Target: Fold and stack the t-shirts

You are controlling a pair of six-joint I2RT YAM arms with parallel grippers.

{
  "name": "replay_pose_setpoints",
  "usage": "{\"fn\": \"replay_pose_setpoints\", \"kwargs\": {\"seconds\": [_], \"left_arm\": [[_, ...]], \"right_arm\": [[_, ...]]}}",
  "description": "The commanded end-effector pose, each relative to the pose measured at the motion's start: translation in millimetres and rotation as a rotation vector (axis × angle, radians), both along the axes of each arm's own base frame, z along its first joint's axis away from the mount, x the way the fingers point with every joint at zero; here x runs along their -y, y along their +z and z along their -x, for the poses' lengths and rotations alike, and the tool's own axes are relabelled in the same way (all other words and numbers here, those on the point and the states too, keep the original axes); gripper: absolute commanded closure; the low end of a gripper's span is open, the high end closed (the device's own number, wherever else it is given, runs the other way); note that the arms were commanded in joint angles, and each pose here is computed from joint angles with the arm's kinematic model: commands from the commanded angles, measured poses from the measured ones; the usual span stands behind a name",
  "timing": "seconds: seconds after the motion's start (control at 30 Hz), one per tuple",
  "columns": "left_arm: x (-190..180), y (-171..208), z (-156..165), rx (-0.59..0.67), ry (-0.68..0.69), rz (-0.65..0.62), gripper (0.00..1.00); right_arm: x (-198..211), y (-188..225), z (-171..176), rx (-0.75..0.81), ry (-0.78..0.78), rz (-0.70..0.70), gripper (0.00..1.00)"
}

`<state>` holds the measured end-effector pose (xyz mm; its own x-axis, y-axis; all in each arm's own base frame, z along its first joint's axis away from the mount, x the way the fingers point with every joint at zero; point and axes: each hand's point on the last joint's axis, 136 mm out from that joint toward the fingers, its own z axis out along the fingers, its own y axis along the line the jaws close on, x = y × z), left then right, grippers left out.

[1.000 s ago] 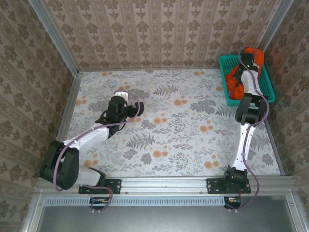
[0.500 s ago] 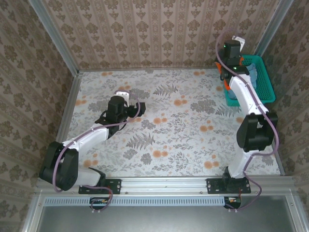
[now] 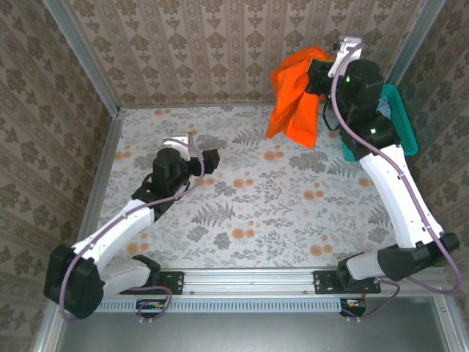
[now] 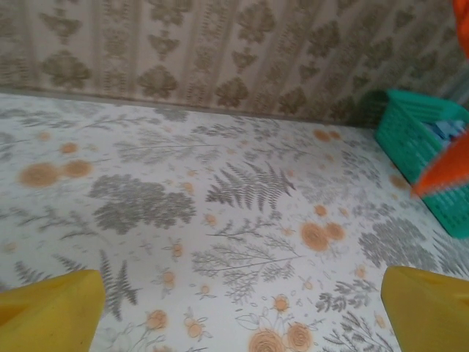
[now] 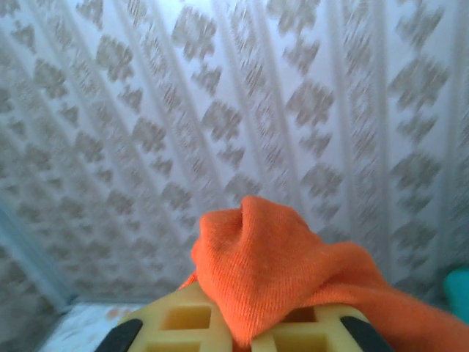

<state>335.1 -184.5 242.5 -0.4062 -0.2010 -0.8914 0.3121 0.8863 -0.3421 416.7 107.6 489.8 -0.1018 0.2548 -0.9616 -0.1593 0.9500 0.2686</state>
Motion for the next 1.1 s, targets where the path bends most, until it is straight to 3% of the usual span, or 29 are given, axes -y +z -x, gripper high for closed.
{"fn": "replay_pose_setpoints", "kwargs": {"seconds": [0.0, 0.1, 0.2, 0.3, 0.43, 0.53, 0.67, 0.83, 0.93, 1.07], "left_arm": [[-34.7, -7.5, 4.2, -0.067, 0.188, -0.01, 0.02], [-35.1, -17.3, 12.4, -0.142, 0.181, -0.019, 0.03], [-21.0, -33.6, 25.2, -0.222, 0.098, -0.025, 0.04], [3.1, -54.5, 42.6, -0.287, -0.018, -0.055, 0.06], [44.5, -90.2, 60.3, -0.428, -0.189, -0.094, 0.09], [84.5, -108.2, 66.0, -0.545, -0.341, -0.068, 0.18], [124.6, -134.9, 73.2, -0.749, -0.476, -0.05, 0.3], [147.1, -150.7, 74.2, -0.946, -0.483, 0.032, 0.39], [155.6, -149.1, 70.1, -0.998, -0.464, 0.081, 0.42], [157.3, -158.4, 63.2, -1.038, -0.428, 0.076, 0.47]], "right_arm": [[-29.8, -111.7, -6.4, -0.308, 0.108, -0.103, 0.79], [-36.1, -185.8, -5.2, -0.465, 0.11, -0.153, 0.51], [-18.6, -247.9, 5.4, -0.607, 0.018, -0.113, 0.37], [13.2, -274.3, 27.5, -0.67, -0.074, -0.102, 0.3], [43.3, -288.4, 65.4, -0.674, -0.114, -0.195, 0.25], [43.0, -302.3, 87.5, -0.703, -0.087, -0.198, 0.24], [21.4, -340.7, 111.6, -0.887, 0.019, -0.24, 0.3], [-3.9, -400.4, 154.0, -1.264, 0.031, -0.382, 0.45], [-0.3, -418.4, 179.0, -1.41, -0.03, -0.37, 0.46], [5.7, -434.1, 199.0, -1.459, -0.093, -0.387, 0.44]]}}
